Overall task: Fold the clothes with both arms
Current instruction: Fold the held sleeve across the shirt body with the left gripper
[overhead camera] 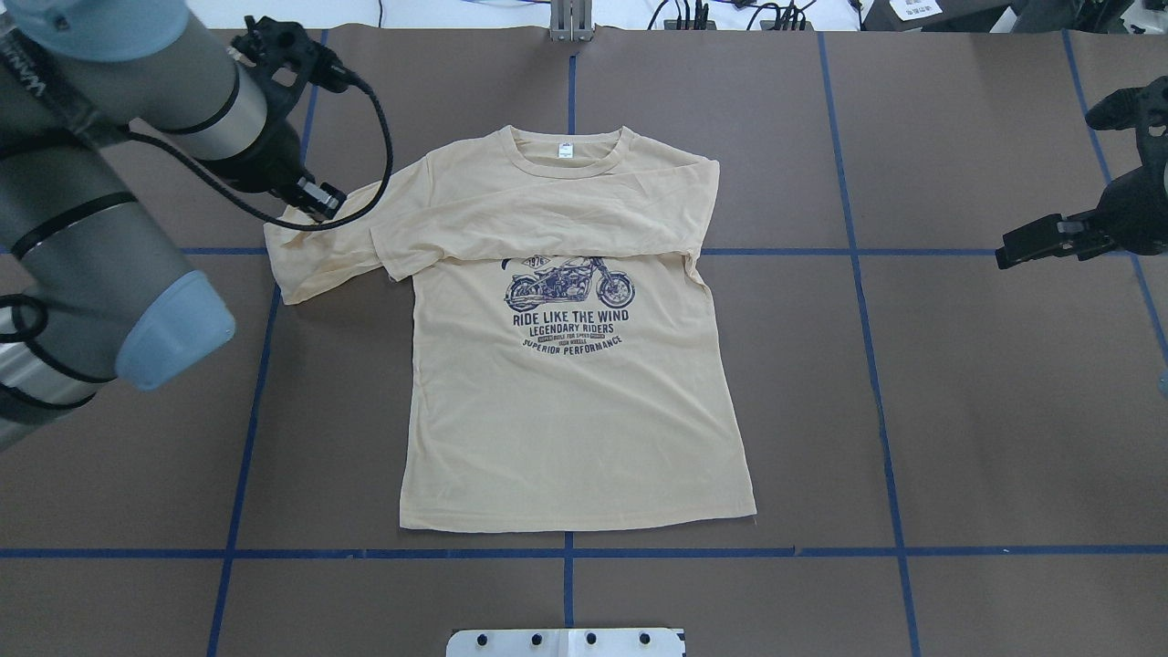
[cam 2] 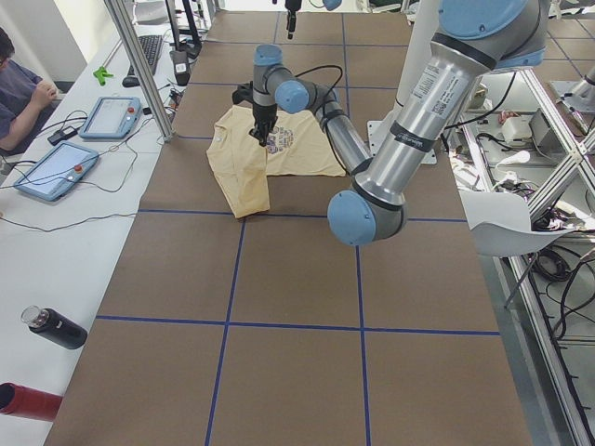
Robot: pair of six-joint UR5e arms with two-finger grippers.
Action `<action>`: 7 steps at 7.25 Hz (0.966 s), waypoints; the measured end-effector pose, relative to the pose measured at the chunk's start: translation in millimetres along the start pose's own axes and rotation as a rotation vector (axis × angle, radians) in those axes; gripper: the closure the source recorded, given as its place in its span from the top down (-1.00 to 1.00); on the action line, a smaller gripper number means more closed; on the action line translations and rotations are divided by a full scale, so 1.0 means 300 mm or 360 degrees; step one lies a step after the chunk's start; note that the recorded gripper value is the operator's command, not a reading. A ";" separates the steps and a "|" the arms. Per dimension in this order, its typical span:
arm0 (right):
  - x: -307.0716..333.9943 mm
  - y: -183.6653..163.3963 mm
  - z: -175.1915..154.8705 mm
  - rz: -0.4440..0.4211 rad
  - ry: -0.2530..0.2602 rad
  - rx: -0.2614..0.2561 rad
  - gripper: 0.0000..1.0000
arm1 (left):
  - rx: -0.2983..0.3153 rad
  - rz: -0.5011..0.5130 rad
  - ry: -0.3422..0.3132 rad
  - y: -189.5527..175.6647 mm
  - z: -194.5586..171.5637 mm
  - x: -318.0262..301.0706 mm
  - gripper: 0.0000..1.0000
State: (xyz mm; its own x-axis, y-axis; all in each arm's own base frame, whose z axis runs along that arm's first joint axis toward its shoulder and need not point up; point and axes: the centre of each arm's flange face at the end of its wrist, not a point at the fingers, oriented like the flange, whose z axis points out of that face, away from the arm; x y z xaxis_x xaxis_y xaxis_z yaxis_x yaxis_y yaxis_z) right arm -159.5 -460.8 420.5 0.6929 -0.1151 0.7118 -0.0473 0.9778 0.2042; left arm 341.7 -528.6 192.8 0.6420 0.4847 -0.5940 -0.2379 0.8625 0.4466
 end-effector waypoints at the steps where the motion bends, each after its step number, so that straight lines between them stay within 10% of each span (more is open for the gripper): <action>1: -0.001 0.000 -0.001 -0.0001 -0.0001 0.0001 0.99 | -0.0009 -0.0054 0.0025 -0.130 -0.026 0.096 -1.00; 6: -0.001 0.000 -0.001 0.0000 -0.0001 0.0001 0.99 | -0.0178 -0.0502 0.0093 -0.631 0.102 0.772 -0.89; 7: -0.001 0.000 -0.001 0.0000 -0.0001 0.0001 0.99 | -0.0155 -0.0636 0.0129 -0.657 0.160 0.886 0.93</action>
State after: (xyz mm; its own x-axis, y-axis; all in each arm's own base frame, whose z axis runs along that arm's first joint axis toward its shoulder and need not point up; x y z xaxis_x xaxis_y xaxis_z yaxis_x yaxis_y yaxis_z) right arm -159.5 -460.8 420.0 0.6924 -0.1154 0.7123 -0.0477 0.9777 0.2047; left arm 594.2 -576.6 -21.0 0.6391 0.1157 -0.7604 -0.0519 0.9929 0.1074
